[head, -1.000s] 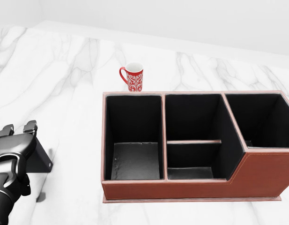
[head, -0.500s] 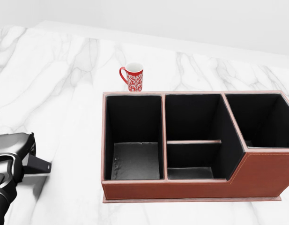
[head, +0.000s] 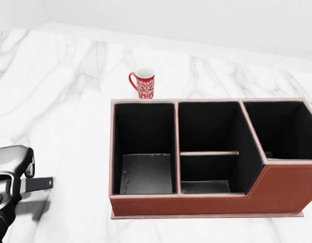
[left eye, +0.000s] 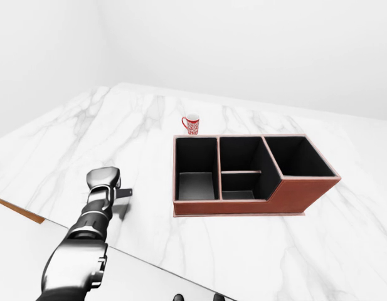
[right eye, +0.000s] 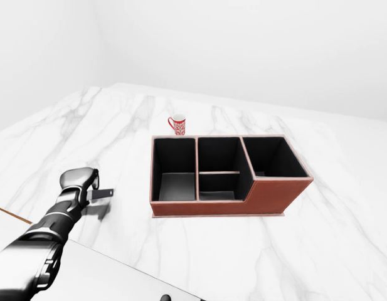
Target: Pick up the book and place it in the left compartment of the caddy.
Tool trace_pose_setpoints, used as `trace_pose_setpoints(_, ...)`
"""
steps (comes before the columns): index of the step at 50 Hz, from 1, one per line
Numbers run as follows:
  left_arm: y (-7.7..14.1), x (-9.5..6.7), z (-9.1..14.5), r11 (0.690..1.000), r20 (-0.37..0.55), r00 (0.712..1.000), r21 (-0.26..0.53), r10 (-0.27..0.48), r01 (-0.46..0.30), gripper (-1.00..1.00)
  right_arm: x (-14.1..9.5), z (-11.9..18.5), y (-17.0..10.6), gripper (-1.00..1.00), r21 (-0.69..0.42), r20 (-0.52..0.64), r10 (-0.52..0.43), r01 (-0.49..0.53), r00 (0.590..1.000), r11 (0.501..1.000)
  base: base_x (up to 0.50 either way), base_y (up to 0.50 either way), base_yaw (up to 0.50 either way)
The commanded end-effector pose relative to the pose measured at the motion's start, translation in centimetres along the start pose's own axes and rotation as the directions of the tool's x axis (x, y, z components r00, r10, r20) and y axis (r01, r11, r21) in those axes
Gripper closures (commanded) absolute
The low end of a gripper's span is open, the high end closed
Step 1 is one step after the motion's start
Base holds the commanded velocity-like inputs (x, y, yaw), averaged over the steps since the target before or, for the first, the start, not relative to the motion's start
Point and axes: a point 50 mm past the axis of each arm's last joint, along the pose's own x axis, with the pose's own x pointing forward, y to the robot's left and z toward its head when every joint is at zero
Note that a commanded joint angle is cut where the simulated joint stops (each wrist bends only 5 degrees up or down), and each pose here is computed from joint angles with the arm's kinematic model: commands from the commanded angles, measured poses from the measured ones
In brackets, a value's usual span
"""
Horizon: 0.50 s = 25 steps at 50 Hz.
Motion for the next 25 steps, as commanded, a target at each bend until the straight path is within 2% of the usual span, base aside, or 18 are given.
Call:
trace_pose_setpoints(1, 0.3, -0.2, -2.2, 0.991, -0.067, 0.989, -0.017, 0.132, -0.134, 1.00, 0.0, 0.1, 0.0, -1.00, 0.000, 0.003, 0.000, 0.000, 1.000, 1.000, 0.00, 0.00, 0.00)
trace_pose_setpoints(2, 0.7, -0.2, -2.4, 0.985, -0.072, 0.983, -0.017, 0.167, -0.169, 1.00, 0.0, 0.1, 0.0, -1.00, -0.001, 0.004, 0.000, 0.000, 1.000, 1.000, 0.00, 0.00, 0.00)
trace_pose_setpoints(3, 0.7, -0.2, -2.4, 0.985, -0.073, 0.983, -0.017, 0.169, -0.171, 1.00, 0.0, 0.2, 0.0, -1.00, -0.001, 0.005, 0.000, 0.000, 1.000, 1.000, 0.00, 0.00, 0.00)
trace_pose_setpoints(4, 1.6, -0.1, -2.8, 0.971, -0.082, 0.968, -0.018, 0.236, -0.239, 1.00, 0.0, 0.2, 0.0, -1.00, -0.001, 0.005, 0.000, 0.000, 1.000, 1.000, 0.00, 0.00, 0.00)
trace_pose_setpoints(11, 4.7, 0.2, -3.6, 0.926, -0.082, 0.924, -0.022, 0.374, -0.377, 1.00, 0.0, -0.2, 0.0, -1.00, -0.003, -0.007, 0.001, -0.001, 1.000, 1.000, 0.00, 0.00, 0.00)
trace_pose_setpoints(12, 5.7, 0.2, -3.5, 0.906, -0.071, 0.905, -0.022, 0.420, -0.423, 1.00, 0.0, -0.3, 0.0, -1.00, -0.003, -0.009, 0.001, -0.001, 1.000, 1.000, 0.00, 0.00, 0.00)
trace_pose_setpoints(13, 5.8, 0.2, -3.5, 0.903, -0.068, 0.901, -0.022, 0.428, -0.430, 1.00, 0.0, -0.3, 0.0, -1.00, -0.003, -0.009, 0.001, -0.001, 1.000, 1.000, 0.00, 0.00, 0.00)
trace_pose_setpoints(14, 6.7, 0.1, -3.4, 0.885, -0.057, 0.885, -0.026, 0.462, -0.464, 1.00, 0.0, 0.0, 0.0, -1.00, -0.003, -0.002, 0.002, -0.002, 1.000, 1.000, 0.00, 0.00, 0.00)
trace_pose_setpoints(25, 9.7, -0.9, -2.6, 0.846, 0.000, 0.847, -0.022, 0.532, -0.532, 1.00, 0.1, 0.0, 0.0, -1.00, -0.002, 0.000, 0.001, -0.001, 1.000, 1.000, 0.00, 0.00, 0.00)
